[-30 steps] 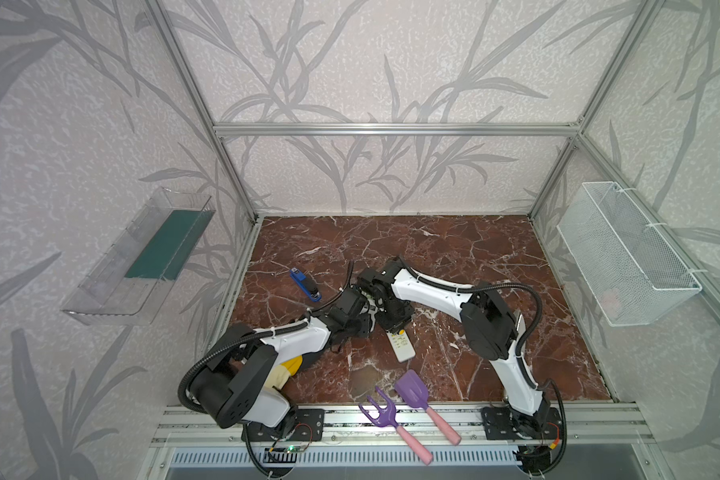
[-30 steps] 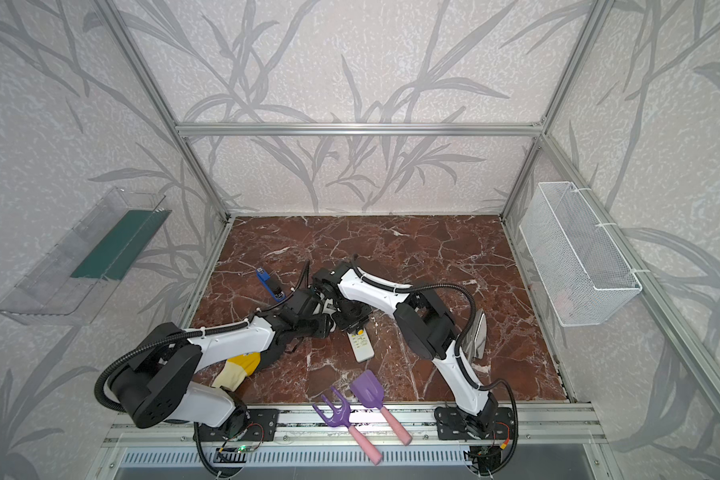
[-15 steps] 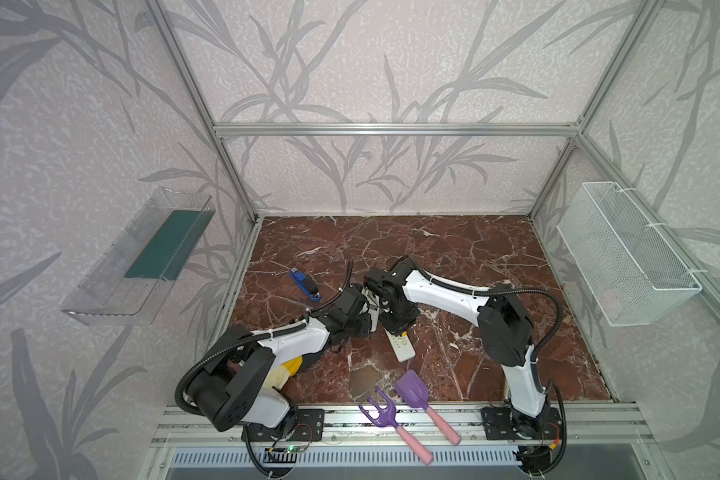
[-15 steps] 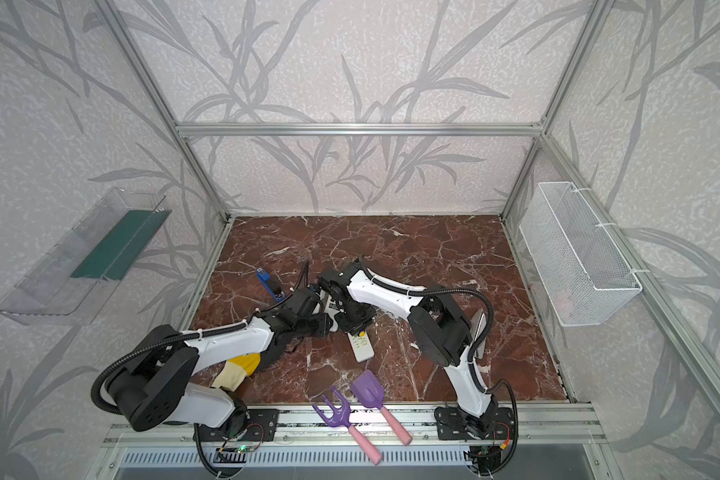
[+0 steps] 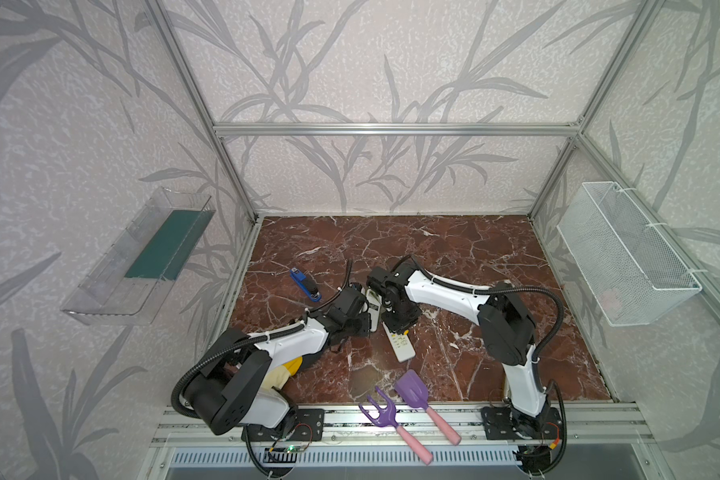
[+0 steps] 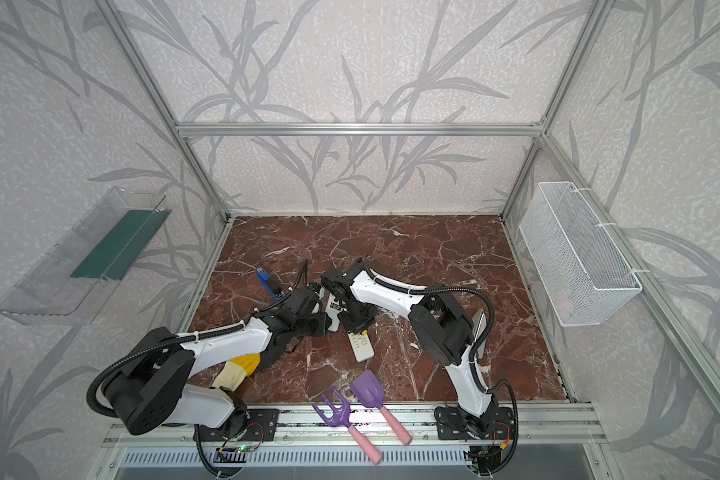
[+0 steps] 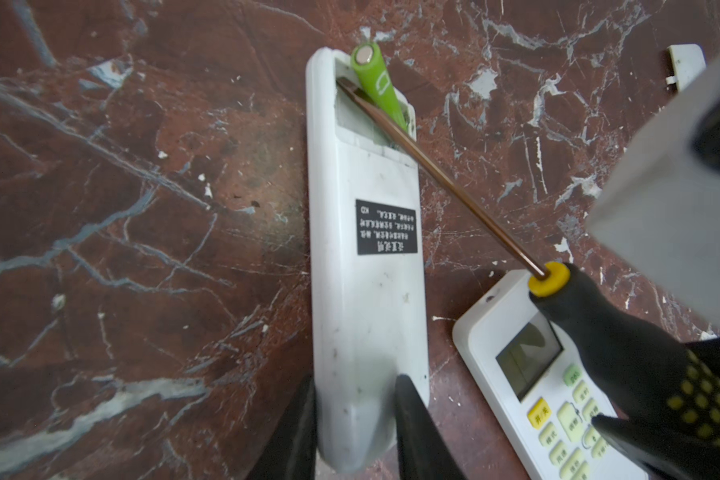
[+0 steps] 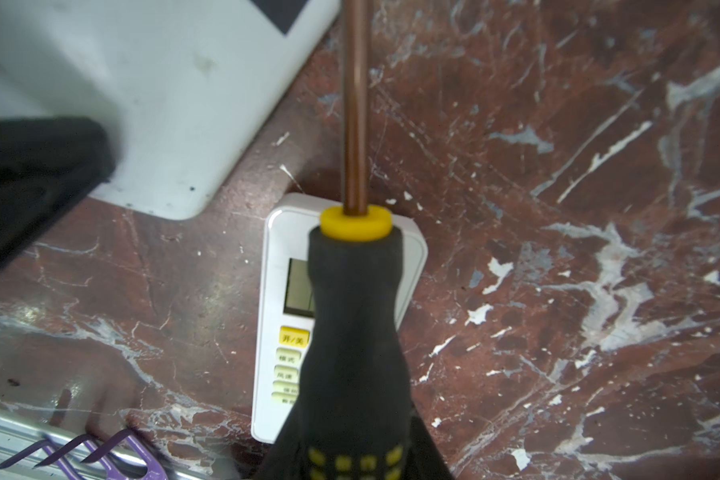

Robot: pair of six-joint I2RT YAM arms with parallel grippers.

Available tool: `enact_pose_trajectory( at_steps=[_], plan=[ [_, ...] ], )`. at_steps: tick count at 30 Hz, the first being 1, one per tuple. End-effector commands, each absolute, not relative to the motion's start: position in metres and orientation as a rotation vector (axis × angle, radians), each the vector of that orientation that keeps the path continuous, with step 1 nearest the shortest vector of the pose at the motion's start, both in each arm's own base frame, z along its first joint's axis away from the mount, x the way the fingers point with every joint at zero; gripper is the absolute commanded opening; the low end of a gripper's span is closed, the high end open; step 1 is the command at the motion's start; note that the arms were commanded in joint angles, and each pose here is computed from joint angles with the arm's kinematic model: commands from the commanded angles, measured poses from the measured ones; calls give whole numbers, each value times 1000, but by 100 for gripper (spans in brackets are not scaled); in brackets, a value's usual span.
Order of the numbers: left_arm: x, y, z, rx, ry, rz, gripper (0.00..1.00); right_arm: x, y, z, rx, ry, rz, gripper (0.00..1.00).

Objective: Unload the batteries from the remote control
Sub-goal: 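Lever the green battery up and out with the screwdriver tip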

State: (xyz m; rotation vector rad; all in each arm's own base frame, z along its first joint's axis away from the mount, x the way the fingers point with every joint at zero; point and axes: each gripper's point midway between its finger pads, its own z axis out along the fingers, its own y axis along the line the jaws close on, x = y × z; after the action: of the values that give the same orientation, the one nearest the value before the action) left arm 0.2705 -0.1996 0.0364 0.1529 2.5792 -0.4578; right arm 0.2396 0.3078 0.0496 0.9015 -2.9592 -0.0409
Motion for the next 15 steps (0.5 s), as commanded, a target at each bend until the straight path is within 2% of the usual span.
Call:
enact_pose_trajectory(
  at_steps=[1, 15],
  plan=[
    [232, -167, -5, 177, 2776, -271, 30, 242, 302, 66, 902, -2996, -47, 0],
    [230, -162, -11, 149, 2788, -248, 31, 247, 294, 71, 882, -3025, -31, 0]
  ],
)
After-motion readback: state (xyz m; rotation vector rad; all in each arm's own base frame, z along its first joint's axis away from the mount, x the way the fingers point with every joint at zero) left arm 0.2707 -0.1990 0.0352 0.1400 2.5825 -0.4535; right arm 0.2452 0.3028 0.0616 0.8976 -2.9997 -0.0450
